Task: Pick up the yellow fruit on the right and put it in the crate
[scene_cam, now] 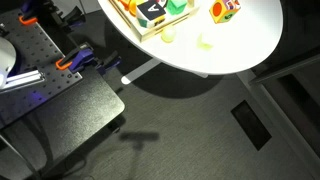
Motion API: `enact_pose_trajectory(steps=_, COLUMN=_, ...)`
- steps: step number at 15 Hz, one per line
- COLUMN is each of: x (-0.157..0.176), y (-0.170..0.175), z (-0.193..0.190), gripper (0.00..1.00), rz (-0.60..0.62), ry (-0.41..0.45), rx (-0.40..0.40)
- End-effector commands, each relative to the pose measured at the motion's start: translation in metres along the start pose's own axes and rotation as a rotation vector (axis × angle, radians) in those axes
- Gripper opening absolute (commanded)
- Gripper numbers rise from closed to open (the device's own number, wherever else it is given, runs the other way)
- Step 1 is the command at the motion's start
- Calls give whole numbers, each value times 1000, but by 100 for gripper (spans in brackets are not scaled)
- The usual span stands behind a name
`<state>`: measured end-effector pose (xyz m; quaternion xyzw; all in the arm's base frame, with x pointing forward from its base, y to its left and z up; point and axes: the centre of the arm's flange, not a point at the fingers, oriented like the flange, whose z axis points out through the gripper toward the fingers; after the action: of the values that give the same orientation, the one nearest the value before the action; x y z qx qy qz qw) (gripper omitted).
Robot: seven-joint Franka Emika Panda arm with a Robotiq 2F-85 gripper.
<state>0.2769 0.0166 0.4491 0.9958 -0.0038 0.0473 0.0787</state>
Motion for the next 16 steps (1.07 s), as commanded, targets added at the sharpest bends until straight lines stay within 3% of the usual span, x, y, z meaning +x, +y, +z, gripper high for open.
enact_pose_trajectory(steps=1, x=0, y=0, z=3, gripper=100, rz=-1, ry=-7, rx=0)
enact_pose_trajectory(steps=7, x=0, y=-1, z=5, gripper=100, rz=-2, ry=-16, rx=0)
enact_pose_trajectory(steps=16, x=32, y=2, z=5, gripper=100, rz=4, ry=-45, rx=35)
